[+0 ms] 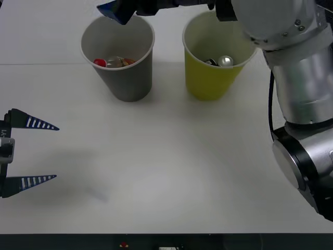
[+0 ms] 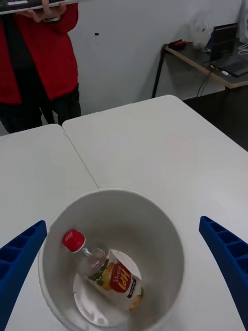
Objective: Put the can into the green bin and the plastic bottle into the gray bin
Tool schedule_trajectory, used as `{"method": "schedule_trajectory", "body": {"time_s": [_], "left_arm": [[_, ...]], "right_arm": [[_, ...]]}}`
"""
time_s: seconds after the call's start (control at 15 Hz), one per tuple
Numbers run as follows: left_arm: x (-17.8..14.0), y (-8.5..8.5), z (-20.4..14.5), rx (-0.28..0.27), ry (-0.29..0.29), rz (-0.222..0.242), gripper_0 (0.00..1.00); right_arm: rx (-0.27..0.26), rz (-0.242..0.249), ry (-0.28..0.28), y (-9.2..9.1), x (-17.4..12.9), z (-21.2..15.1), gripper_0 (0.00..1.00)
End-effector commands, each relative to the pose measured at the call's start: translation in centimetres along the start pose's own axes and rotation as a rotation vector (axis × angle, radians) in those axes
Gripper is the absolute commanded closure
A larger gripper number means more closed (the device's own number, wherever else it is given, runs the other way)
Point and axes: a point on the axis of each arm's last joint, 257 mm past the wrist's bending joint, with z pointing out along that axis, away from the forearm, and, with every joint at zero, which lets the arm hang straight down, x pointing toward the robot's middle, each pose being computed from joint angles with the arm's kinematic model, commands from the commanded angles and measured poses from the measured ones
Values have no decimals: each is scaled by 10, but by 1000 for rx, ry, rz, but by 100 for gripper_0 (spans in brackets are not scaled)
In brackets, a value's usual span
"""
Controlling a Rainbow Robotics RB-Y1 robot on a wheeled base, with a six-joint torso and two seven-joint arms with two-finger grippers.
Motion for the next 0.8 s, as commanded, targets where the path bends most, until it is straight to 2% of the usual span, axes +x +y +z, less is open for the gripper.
{"method": "schedule_trajectory", "body": {"time_s": [0.07,0.47,0.8], "left_arm": [[0,0,0,0,0,0,0],[0,0,0,0,0,0,0],[0,0,0,0,0,0,0]], "right_arm": [[12,-14,-13,9,24,-23,0],[30,-20,-17,33,70,-64,0],[21,-41,25,56,113,-92,0]]}}
